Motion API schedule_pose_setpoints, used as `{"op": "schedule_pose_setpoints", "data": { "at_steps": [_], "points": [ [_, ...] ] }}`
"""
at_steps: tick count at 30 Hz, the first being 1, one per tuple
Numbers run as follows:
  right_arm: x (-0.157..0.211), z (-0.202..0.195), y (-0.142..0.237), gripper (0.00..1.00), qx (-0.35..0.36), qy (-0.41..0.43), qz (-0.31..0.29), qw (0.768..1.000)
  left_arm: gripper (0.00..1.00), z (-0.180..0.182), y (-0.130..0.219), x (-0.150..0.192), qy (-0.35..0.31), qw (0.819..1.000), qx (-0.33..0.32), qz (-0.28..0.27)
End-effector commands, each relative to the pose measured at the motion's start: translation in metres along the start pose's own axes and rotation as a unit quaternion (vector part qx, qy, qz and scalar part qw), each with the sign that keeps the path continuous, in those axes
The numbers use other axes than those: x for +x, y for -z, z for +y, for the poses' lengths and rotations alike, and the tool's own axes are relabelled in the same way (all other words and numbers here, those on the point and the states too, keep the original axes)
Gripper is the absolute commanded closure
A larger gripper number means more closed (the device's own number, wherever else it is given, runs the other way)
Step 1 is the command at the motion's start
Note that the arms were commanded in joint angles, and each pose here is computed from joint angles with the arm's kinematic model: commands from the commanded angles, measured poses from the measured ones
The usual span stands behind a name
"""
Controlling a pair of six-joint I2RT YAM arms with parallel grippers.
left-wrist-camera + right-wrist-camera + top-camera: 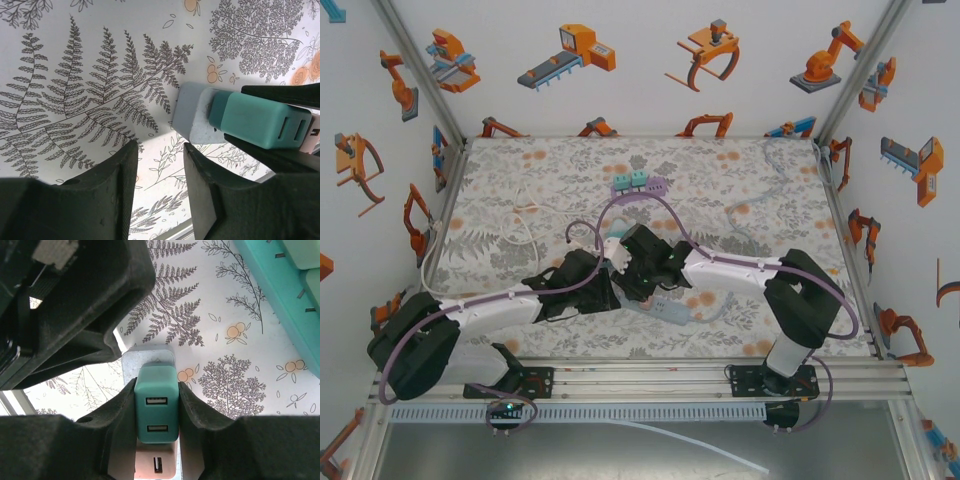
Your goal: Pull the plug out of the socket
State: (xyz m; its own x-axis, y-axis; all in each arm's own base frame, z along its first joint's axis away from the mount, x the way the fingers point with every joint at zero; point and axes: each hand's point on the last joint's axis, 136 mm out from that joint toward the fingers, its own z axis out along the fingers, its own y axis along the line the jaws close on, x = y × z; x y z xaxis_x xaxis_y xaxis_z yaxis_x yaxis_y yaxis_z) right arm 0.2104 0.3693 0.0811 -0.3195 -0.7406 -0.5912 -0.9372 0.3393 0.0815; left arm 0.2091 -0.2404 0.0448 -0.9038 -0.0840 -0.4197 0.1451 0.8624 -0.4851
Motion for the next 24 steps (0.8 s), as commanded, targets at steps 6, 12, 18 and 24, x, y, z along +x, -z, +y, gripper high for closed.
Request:
{"op": "schedule_pose_setpoints", "data": {
  "at_steps": [6,12,18,24],
  "points": [
    [-0.015,0.013,0.003,0.86,-0.034,0.009,-0.024,0.999,0.53,-0.001,-0.007,0.006,-0.014,1.0,0.024,0.004],
    [-0.02,0.02,0.004,0.95,-0.056,0.005,-0.041,0.998,0.51,0.0,-0.01,0.003,-0.003,1.0,0.022,-0.002],
    [-0.022,0.026,0.004,0.95,-0.074,0.003,-0.045,0.996,0.55,0.003,-0.02,0.01,0.003,1.0,0.018,0.024],
    [-0.037,0.022,0.017,0.98,-0.058,-0.008,-0.067,0.996,0.6,0.033,-0.018,0.036,0.009,0.996,-0.051,0.078]
  ]
}}
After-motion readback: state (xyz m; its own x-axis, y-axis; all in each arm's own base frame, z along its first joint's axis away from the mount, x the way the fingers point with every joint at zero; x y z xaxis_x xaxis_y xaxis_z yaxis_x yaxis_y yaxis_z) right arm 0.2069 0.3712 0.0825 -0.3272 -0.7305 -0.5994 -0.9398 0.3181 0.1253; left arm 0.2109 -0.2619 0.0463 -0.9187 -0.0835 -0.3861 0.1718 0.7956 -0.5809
